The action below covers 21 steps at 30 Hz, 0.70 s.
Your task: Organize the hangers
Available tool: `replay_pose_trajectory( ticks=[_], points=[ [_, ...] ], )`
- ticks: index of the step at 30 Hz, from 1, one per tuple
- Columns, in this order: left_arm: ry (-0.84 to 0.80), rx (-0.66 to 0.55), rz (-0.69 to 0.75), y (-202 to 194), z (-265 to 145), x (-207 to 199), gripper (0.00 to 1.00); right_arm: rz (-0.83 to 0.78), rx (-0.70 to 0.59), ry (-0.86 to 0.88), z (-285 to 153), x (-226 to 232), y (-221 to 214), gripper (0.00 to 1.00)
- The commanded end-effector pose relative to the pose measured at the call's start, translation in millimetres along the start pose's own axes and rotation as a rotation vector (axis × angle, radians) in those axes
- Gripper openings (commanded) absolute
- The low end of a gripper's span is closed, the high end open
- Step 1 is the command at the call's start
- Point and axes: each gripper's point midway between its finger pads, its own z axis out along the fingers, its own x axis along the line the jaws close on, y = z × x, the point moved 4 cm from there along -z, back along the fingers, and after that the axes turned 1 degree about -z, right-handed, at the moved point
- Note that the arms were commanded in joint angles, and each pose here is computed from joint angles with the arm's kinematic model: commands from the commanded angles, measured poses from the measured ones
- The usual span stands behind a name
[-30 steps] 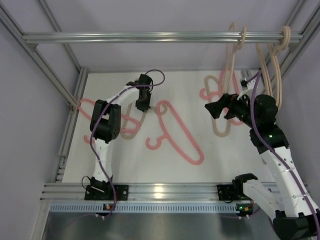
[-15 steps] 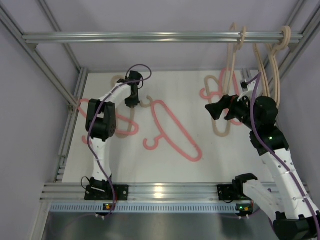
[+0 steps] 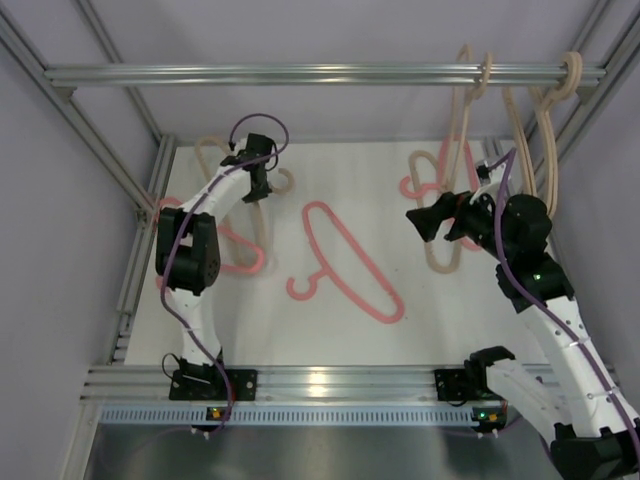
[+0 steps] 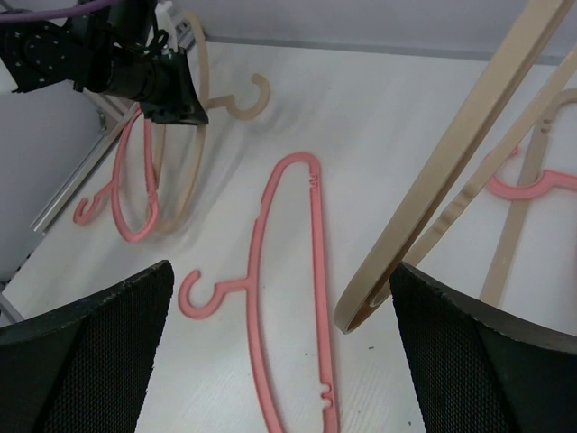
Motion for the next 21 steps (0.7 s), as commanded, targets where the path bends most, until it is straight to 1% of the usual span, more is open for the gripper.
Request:
replay_pose_trajectory(
  ticks=[1,3,10,11,12,13,14,15,16,17,18,19,20,21],
  points=[
    [-0.146,-0.192,-0.217,50.3,-47.5,-10.4,0.0,0.045,0.115,0.052,-0.7,9.4,-29.3,0.99],
    [-0.219,-0.224,-0.268,59.4,-60.3,-17.3,0.0,0.04,0.114,0.058,-0.3,10.6,-29.5,1.0],
    [-0.48,-0.155,-0.435,57.8,-90.2,-48.7,0.0,0.006,0.127,0.112,5.9,22.1,-35.1,0.99],
    [-0.527,-0.134,-0.444,52.7,-99.2,-51.6,0.0,-0.006,0.124,0.121,8.1,26.5,-35.8,0.99],
    [-0.571,-0.146,-0.46,54.9,-107.7,-56.2,0.0,-0.01,0.127,0.127,10.8,28.7,-37.6,1.0],
    [-0.602,-0.134,-0.486,51.3,-114.6,-61.7,0.0,-0.02,0.135,0.152,12.9,36.4,-41.7,1.0],
    [-0.654,-0.134,-0.498,51.4,-131.2,-63.7,0.0,-0.023,0.132,0.145,16.2,37.8,-42.8,0.99],
    [-0.668,-0.116,-0.506,40.7,-133.1,-65.0,0.0,-0.031,0.125,0.153,22.3,41.3,-43.4,0.99],
    [-0.726,-0.136,-0.535,42.6,-153.7,-70.5,0.0,-0.042,0.126,0.166,25.7,49.7,-46.8,0.99],
    [-0.747,-0.139,-0.547,39.7,-160.9,-71.8,0.0,-0.05,0.124,0.171,29.5,53.4,-48.3,0.99],
    [-0.776,-0.1,-0.544,24.7,-164.4,-74.6,0.0,-0.055,0.127,0.173,38.4,56.5,-51.4,1.0],
    [-0.823,-0.098,-0.566,21.0,-176.6,-81.4,0.0,-0.071,0.129,0.183,42.5,64.5,-54.5,0.99],
    [-0.865,-0.119,-0.578,21.1,-194.6,-79.3,0.0,-0.078,0.131,0.182,47.5,67.3,-56.4,0.99],
    [-0.881,-0.127,-0.585,17.8,-202.0,-79.9,0.0,-0.082,0.146,0.174,57.8,68.8,-62.5,0.99]
  ],
)
